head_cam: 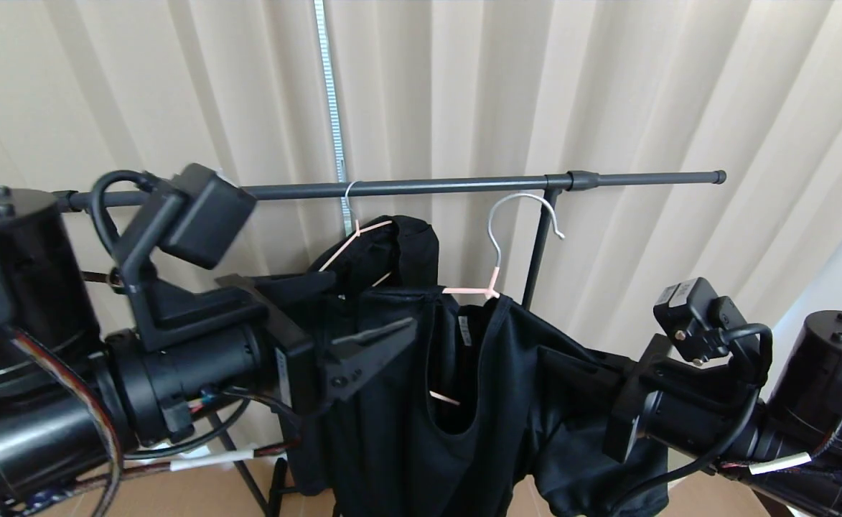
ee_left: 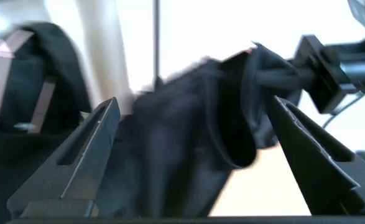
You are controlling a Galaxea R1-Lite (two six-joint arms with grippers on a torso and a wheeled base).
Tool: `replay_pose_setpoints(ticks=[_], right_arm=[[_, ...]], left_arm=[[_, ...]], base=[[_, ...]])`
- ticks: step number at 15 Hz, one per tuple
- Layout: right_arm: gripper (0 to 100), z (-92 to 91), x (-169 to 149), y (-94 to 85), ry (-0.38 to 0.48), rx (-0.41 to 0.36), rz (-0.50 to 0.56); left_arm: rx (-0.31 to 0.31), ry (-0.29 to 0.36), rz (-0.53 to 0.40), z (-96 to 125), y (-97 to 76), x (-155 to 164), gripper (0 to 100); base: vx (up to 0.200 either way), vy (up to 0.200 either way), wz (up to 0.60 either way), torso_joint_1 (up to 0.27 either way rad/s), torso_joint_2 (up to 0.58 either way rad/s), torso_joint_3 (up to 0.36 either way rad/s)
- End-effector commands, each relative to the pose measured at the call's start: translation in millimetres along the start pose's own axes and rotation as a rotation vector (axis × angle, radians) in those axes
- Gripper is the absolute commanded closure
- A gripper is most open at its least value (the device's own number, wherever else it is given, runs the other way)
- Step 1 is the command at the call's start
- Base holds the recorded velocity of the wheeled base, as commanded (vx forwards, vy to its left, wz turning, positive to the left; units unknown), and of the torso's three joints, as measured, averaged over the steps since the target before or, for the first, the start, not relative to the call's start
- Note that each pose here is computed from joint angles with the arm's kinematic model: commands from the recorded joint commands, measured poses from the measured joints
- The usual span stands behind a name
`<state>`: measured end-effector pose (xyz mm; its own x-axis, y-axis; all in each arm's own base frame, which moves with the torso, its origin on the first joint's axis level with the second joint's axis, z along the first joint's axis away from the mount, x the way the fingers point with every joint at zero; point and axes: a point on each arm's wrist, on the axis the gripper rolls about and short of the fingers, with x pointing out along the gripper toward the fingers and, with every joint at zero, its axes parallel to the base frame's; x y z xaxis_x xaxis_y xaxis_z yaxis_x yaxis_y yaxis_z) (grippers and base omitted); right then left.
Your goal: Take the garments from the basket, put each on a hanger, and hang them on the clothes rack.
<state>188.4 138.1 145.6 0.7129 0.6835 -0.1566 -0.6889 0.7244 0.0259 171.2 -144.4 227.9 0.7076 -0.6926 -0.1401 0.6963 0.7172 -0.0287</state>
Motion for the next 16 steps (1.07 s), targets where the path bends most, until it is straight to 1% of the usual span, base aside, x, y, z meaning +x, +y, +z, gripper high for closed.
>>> replay_pose_setpoints(ticks=[1, 2, 3, 4, 5, 6, 7, 8, 9, 10, 12, 14, 16], right_arm=[[100, -1.1, -3, -10.7, 0.002, -0.005, -0.013], [100, -2.3, -4, -12.0, 0.007, -0.003, -0.005], [100, -1.7, -5, -12.3, 0.003, -0.003, 0.002], [100, -0.8, -8, -12.7, -0.003, -0.004, 0.011], [100, -1.7, -9, -12.8, 0.000, -0.004, 0.024], [100, -2.5, -12, -12.9, 0.001, -0.004, 0.050], [100, -3.1, -15, -17.4, 0.000, -0.012, 0.070], [100, -3.3, -18, -22.4, -0.003, -0.007, 0.091], [100, -2.8, -20, -25.3, -0.007, -0.006, 0.098], [100, -2.6, -23, -30.5, -0.011, -0.001, 0.129], [100, -1.5, -28, -33.1, -0.020, 0.000, 0.163], [100, 0.3, -29, -33.0, -0.028, -0.001, 0.165], [100, 1.1, -30, -32.5, -0.033, -0.001, 0.180]], left_arm=[[-0.016, -0.062, 0.037, 6, 38.4, -35, 0], [-0.031, -0.055, 0.001, 1, 49.3, -42, 0], [-0.044, -0.035, -0.003, -7, 56.4, -46, 0], [-0.055, -0.018, 0.013, -13, 63.9, -49, 0], [-0.064, -0.011, 0.008, -15, 69.0, -49, 0], [-0.080, 0.004, -0.014, -19, 79.0, -50, 0], [-0.110, 0.018, -0.060, -25, 95.2, -53, 0], [-0.146, 0.026, -0.148, -32, 108.0, -58, 0], [-0.159, 0.026, -0.186, -36, 113.3, -61, 0], [-0.169, 0.026, -0.221, -40, 122.0, -62, 0], [-0.170, 0.043, -0.223, -48, 124.2, -60, 0], [-0.146, 0.063, -0.234, -59, 122.4, -58, 0], [-0.132, 0.105, -0.256, -76, 123.4, -51, 0]], base=[[0.000, 0.000, 0.00, 0.000, 0.00, 0.000], [0.000, 0.000, 0.00, 0.000, 0.00, 0.000], [0.000, 0.000, 0.00, 0.000, 0.00, 0.000], [0.000, 0.000, 0.00, 0.000, 0.00, 0.000], [0.000, 0.000, 0.00, 0.000, 0.00, 0.000], [0.000, 0.000, 0.00, 0.000, 0.00, 0.000], [0.000, 0.000, 0.00, 0.000, 0.00, 0.000], [0.000, 0.000, 0.00, 0.000, 0.00, 0.000], [0.000, 0.000, 0.00, 0.000, 0.00, 0.000], [0.000, 0.000, 0.00, 0.000, 0.00, 0.000], [0.000, 0.000, 0.00, 0.000, 0.00, 0.000], [0.000, 0.000, 0.00, 0.000, 0.00, 0.000], [0.000, 0.000, 0.00, 0.000, 0.00, 0.000]])
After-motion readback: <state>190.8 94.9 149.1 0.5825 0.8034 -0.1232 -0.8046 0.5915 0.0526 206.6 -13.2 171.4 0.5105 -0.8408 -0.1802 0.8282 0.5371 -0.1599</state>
